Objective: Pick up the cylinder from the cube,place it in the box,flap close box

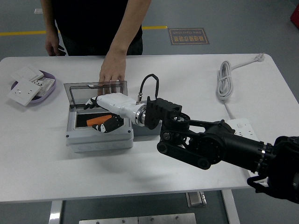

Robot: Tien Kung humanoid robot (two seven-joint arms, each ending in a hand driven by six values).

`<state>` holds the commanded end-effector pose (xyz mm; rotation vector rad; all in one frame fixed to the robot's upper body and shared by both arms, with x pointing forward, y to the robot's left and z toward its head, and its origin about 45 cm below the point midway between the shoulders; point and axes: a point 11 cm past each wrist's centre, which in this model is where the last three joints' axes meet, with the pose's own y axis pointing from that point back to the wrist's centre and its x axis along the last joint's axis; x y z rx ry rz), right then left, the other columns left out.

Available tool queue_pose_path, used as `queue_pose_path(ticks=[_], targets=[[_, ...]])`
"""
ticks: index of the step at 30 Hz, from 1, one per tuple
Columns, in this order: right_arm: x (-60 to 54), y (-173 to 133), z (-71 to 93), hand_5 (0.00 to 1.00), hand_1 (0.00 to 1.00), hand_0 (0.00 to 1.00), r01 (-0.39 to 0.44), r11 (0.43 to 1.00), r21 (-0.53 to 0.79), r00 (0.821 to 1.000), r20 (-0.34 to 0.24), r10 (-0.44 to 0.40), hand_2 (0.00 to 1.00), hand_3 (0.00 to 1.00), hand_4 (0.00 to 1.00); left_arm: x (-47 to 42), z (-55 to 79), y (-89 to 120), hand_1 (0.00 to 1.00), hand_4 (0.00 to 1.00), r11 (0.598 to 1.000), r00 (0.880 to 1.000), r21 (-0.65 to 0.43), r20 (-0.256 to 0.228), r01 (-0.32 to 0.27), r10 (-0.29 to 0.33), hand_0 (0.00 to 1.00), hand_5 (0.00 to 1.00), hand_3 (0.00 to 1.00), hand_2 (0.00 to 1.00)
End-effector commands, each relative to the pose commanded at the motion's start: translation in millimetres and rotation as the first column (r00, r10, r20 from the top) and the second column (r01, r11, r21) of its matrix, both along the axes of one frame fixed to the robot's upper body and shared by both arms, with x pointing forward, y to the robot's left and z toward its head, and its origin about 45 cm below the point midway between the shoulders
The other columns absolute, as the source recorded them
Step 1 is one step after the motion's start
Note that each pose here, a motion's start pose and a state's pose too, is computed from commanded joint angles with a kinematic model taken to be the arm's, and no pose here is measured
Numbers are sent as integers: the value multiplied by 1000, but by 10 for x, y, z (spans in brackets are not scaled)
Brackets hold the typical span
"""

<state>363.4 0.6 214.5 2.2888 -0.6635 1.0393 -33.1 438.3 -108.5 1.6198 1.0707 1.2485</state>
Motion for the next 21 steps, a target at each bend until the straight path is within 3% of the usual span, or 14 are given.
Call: queue_pose_path(ticks=[5,9,12,17,21], targets=[[-4,-64,288,256,782,852,30,984,173,995,-95,-14,806,826,716,-44,-14,-42,584,641,1000,1000,-7,-6,-4,4,601,205,583,591],[137,-242,642,273,766,836,68,958,279,995,-95,-43,786,813,718,-32,-16,-44,584,641,1000,1000,-8,-3,-3,3,601,206,583,591],[295,-401,814,273,766,836,104,945,311,994,-72,-86,786,813,718,-11,-15,-42,584,641,1000,1000,-8,1,0,0,601,206,583,591],[538,-635,774,272,753,825,170,939,300,985,-65,-158,773,801,705,15,-15,-39,584,641,1000,1000,-8,5,4,-4,601,206,583,591],[688,-813,601,270,746,823,229,931,285,973,-87,-213,766,798,701,30,-13,-34,584,641,1000,1000,-7,6,7,-7,601,206,583,591]])
